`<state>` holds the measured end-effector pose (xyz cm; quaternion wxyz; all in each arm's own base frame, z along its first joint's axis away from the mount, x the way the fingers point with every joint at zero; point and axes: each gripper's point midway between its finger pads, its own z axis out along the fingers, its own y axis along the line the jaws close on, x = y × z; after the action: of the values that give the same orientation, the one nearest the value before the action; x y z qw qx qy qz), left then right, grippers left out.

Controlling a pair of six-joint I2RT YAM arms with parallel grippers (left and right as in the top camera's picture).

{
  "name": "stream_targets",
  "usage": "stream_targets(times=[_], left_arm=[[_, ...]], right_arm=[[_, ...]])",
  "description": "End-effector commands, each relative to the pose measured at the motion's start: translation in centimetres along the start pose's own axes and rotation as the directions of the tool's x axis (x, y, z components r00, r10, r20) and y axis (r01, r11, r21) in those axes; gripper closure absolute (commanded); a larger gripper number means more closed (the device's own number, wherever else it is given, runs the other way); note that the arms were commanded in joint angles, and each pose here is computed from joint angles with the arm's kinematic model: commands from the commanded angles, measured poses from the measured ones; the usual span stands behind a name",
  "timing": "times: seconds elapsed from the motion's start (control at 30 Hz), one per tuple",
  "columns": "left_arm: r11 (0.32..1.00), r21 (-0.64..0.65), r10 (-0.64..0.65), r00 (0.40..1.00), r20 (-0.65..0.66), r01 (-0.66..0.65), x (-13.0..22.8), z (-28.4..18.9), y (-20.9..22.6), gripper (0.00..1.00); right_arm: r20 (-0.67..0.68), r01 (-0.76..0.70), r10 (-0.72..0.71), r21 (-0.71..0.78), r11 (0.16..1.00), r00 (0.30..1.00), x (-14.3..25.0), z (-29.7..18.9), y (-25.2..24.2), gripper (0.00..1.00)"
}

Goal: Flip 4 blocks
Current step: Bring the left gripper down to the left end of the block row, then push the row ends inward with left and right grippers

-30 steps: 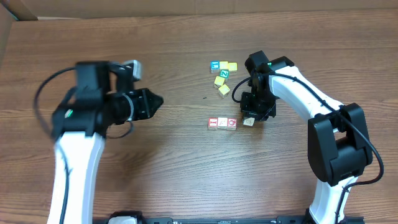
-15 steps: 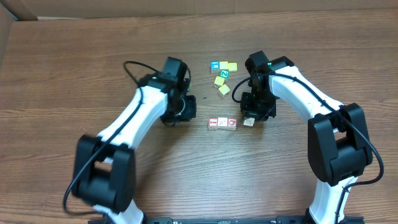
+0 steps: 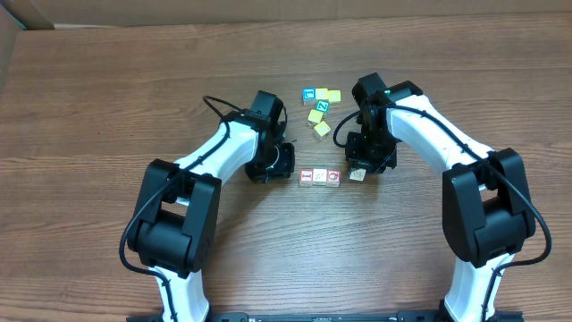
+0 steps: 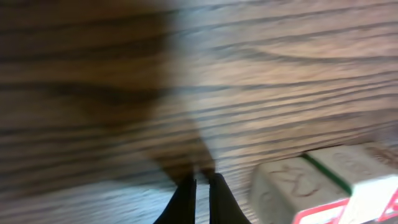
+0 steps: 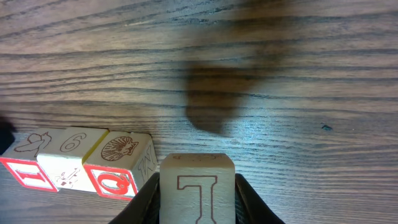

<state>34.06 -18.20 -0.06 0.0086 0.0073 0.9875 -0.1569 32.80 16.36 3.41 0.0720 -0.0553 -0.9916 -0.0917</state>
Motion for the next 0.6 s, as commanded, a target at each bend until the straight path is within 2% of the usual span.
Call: stream_targets(times=[0.0, 0.1, 0.27, 0.47, 0.57], left_arm=[[1.0, 0.007, -0.003, 0.999, -0.045, 0.003, 0.88, 1.66, -0.46, 0.96], [1.0, 0.017, -0.002, 0.999, -0.05, 0.003, 0.97, 1.66, -0.65, 0.96], [1.0, 0.012, -0.003, 0.999, -0.051, 0.004, 1.02, 1.66, -0.55, 0.96], [1.0, 0.01, -0.004, 0.999, -0.051, 0.004, 1.02, 1.66, -0.52, 0.96], [1.0, 0.009, -0.004, 0.998, -0.055, 0.005, 1.11, 1.65, -0.49, 0.96]], right_arm=[[0.021, 0.003, -0.003, -0.016, 1.0, 1.0, 0.09, -0.9, 0.4, 0.87], [0.015, 0.002, -0.001, -0.013, 1.0, 1.0, 0.24, -0.89, 0.32, 0.72], [0.013, 0.01, -0.01, -0.012, 1.0, 1.0, 0.43, -0.81, 0.61, 0.55], [0.007, 0.032, -0.032, -0.008, 0.999, 0.999, 0.92, -0.62, 1.26, 0.38], [0.003, 0.033, -0.033, -0.005, 0.999, 0.999, 1.04, -0.62, 1.24, 0.37]])
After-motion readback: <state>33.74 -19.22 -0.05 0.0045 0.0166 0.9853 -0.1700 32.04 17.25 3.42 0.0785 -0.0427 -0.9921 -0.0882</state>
